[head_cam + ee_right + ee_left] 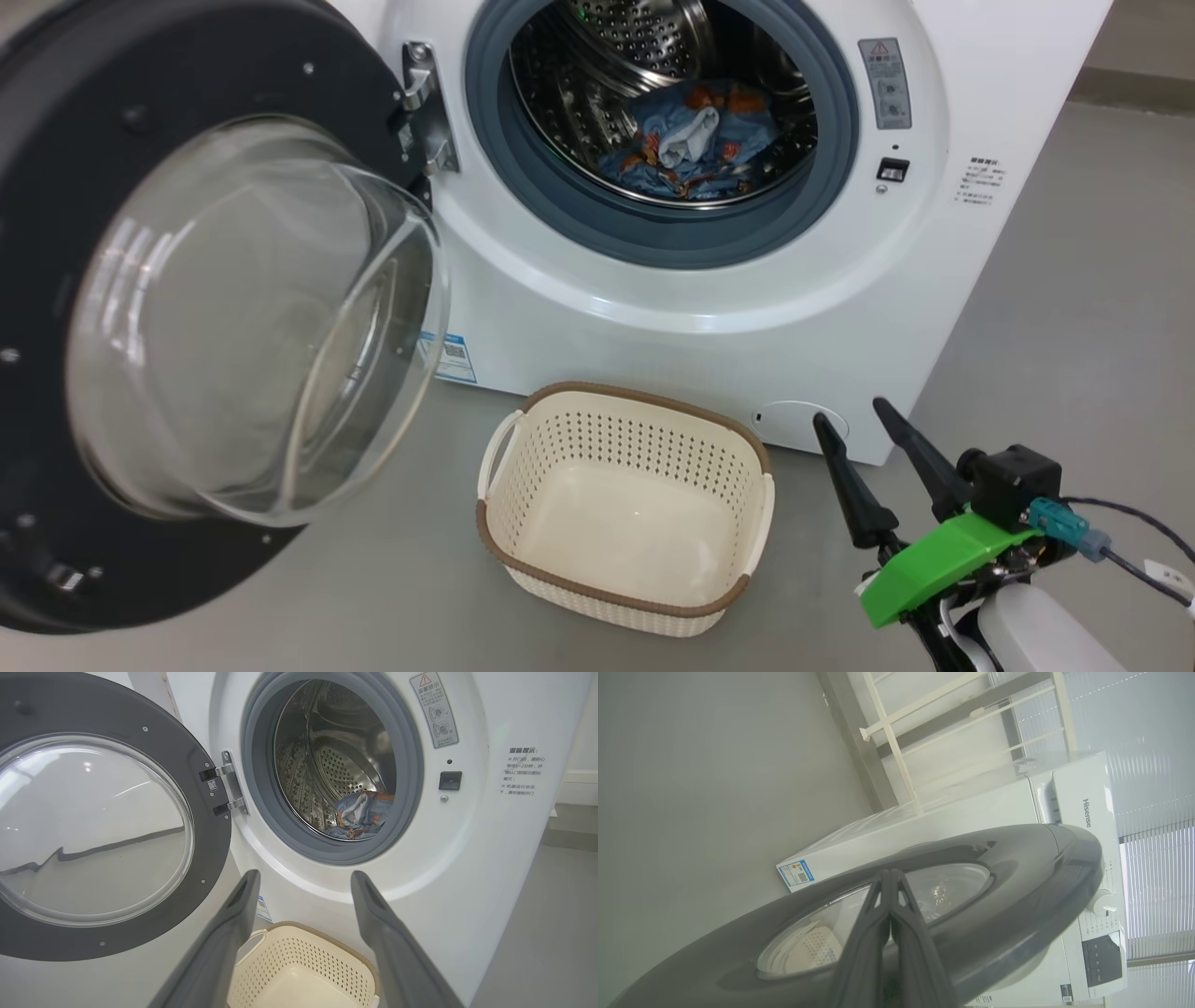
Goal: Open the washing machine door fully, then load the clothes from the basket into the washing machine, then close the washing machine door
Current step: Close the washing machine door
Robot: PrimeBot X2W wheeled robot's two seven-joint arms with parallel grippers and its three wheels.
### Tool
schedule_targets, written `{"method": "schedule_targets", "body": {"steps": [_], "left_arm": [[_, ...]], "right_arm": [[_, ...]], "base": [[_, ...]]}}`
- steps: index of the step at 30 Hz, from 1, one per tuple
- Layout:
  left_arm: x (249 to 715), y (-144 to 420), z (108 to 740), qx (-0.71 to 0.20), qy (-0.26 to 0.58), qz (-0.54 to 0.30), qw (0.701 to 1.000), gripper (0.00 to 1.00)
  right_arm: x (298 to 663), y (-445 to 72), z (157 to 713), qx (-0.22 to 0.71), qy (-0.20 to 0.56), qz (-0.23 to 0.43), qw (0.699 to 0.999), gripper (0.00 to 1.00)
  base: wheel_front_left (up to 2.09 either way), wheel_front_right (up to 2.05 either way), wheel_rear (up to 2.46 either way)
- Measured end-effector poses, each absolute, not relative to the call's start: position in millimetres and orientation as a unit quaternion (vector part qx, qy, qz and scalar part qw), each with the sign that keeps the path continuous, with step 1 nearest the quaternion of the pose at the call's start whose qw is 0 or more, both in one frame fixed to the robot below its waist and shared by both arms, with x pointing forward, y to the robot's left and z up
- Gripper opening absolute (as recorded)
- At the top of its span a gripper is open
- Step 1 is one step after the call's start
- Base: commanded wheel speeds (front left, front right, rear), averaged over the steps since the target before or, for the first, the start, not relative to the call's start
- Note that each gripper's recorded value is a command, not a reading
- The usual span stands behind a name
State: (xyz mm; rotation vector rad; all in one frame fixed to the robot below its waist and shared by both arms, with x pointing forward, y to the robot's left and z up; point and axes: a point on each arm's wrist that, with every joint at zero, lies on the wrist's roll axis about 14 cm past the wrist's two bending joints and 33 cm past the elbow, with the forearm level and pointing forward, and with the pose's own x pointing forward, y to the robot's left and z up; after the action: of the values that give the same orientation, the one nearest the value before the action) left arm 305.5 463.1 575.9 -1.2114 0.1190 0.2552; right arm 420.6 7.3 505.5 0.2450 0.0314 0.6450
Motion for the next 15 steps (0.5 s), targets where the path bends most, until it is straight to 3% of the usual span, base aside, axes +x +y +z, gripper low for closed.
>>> {"method": "schedule_targets", "body": {"steps": [15], "left_arm": [[297, 368, 577, -0.603, 0.176, -0.024, 0.777, 0.00]], "right_arm": [[412, 7, 513, 0.130, 0.009, 0.312, 0.941, 1.00]], "base": [[0.00, 0.00, 0.00]]}}
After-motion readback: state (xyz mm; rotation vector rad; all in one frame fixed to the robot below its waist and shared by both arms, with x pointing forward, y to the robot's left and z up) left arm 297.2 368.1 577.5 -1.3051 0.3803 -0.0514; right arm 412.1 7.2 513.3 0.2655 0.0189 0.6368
